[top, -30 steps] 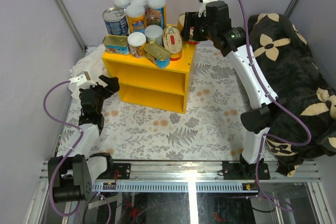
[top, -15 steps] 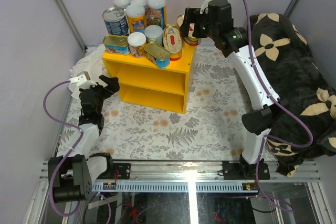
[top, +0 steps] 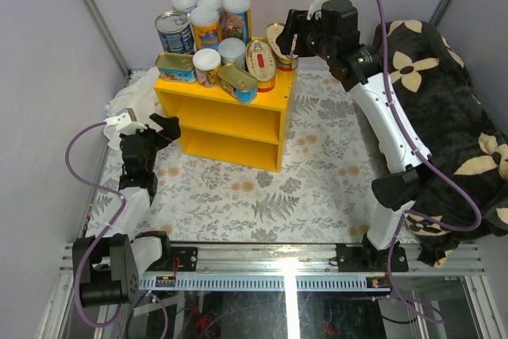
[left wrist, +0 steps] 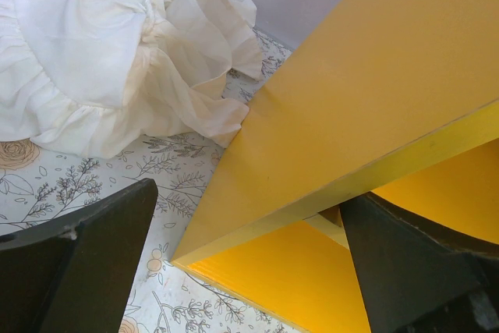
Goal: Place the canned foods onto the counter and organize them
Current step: Place the canned food on the counter.
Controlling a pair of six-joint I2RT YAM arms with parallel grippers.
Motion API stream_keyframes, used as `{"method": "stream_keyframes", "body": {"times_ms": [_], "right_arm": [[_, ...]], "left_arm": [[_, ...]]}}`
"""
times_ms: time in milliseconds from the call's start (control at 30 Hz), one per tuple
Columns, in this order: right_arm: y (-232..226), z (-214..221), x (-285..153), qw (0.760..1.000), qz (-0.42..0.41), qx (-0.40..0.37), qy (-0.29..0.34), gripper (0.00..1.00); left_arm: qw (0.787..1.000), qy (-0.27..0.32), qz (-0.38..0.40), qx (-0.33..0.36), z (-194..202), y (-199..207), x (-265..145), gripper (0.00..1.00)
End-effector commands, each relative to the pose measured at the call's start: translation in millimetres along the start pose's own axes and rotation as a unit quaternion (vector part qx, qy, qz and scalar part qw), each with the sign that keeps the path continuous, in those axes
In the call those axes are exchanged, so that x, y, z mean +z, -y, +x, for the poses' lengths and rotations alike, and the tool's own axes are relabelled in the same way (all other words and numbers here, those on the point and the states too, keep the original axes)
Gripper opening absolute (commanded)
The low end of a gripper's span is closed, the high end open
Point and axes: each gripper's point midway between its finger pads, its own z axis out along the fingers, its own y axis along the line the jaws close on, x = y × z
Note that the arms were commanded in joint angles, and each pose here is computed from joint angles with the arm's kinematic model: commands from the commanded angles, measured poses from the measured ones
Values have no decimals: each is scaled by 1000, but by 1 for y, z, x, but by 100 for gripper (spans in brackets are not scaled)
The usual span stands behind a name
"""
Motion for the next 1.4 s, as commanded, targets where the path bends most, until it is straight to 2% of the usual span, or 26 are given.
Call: {"method": "stream_keyframes", "body": {"times_ms": [0, 133, 500, 800, 967, 1133, 1367], "right_arm": [[-17, -20, -15, 999, -38, 9, 30, 66], [-7, -23, -12, 999, -12, 8, 45, 65], [9, -28, 16, 997, 20, -6, 71, 50], [19, -18, 30, 997, 25, -6, 79, 47], [22, -6, 22, 997, 26, -3, 75, 45], [28, 2, 5, 996, 34, -2, 81, 34], [23, 6, -11, 997, 22, 5, 80, 32]], "left_arm": [[1000, 3, -1, 18, -7, 0, 3, 100], [1000, 3, 0, 18, -7, 0, 2, 100], [1000, 2, -4, 21, -7, -2, 2, 100], [1000, 2, -6, 23, -6, -3, 2, 100], [1000, 1, -6, 23, -6, -2, 3, 100], [1000, -3, -4, 21, -4, -2, 4, 100], [1000, -4, -3, 20, -4, -1, 3, 100]]}}
